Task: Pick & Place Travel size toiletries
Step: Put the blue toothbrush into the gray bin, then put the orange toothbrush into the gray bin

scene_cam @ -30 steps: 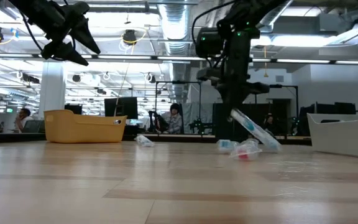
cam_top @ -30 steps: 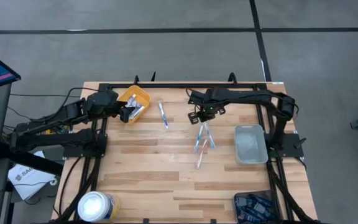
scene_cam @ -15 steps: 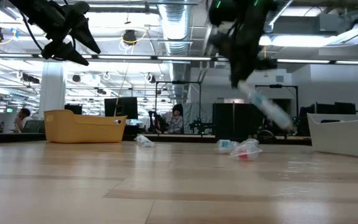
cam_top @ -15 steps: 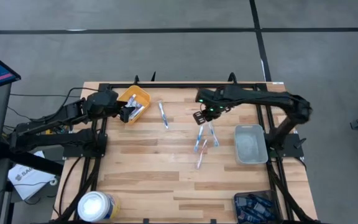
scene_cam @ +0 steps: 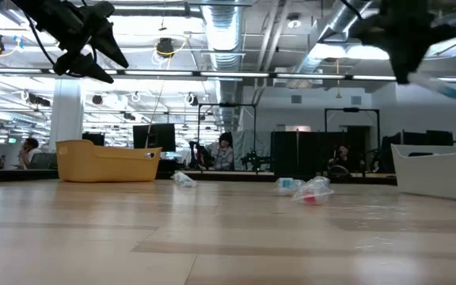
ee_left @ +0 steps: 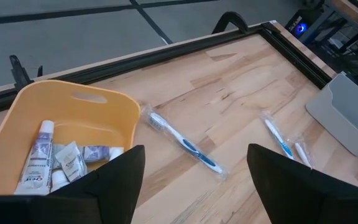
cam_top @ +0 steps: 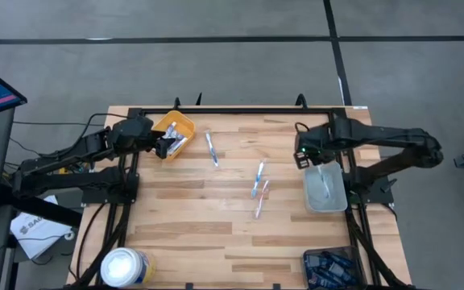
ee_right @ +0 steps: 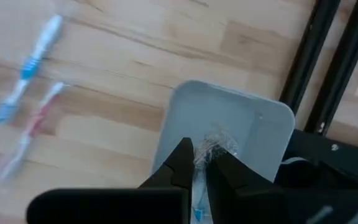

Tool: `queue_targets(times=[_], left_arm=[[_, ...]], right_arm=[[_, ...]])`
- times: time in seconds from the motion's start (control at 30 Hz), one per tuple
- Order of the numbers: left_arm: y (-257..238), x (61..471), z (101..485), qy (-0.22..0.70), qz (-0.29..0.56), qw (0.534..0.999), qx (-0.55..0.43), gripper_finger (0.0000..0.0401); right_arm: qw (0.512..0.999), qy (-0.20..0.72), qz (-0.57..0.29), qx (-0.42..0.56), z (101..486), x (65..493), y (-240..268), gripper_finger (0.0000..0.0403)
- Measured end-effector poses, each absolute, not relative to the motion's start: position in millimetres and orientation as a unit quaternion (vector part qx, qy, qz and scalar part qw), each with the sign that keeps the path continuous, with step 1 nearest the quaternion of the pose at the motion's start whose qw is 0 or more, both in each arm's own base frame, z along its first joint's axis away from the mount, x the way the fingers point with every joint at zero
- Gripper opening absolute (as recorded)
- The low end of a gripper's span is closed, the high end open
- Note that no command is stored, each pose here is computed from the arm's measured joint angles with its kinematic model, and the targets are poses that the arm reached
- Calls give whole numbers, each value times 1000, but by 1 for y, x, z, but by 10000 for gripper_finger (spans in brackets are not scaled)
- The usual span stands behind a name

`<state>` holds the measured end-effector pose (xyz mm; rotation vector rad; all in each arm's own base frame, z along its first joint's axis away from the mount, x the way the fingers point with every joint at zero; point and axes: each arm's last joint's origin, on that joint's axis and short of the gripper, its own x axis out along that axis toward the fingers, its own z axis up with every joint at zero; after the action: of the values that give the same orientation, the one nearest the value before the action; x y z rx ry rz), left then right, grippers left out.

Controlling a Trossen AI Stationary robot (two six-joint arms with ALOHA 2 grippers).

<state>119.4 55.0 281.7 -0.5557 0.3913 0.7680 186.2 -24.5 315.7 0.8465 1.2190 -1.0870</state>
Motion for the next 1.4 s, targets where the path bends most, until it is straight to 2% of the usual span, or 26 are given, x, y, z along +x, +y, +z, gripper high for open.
queue_targets(times=[0.23, 0.53, 0.77, 0.93, 1.07, 1.2, 1.3, 1.4], left_arm=[[55, 120, 282, 184, 367, 872, -266, 278], [55, 120, 283, 179, 368, 873, -265, 278], [55, 121, 284, 175, 364, 874, -270, 278], [55, 121, 284, 175, 361, 875, -271, 278], [55, 121, 284, 172, 361, 876, -271, 278], [55, 121, 285, 171, 361, 876, -271, 278], [55, 121, 285, 169, 360, 876, -271, 278], [55, 121, 285, 169, 359, 877, -272, 278]], right_arm=[[554, 570, -495, 351, 257, 174, -13, 12], [550, 584, -483, 350, 219, 175, -8, 21], [552, 585, -481, 349, 223, 177, -8, 117], [600, 540, -454, 378, 253, 192, -11, 221], [644, 466, -444, 413, 282, 209, -16, 290], [670, 397, -421, 465, 293, 234, -16, 316], [671, 398, -415, 467, 283, 256, -13, 315], [664, 441, -402, 452, 259, 282, -8, 312]])
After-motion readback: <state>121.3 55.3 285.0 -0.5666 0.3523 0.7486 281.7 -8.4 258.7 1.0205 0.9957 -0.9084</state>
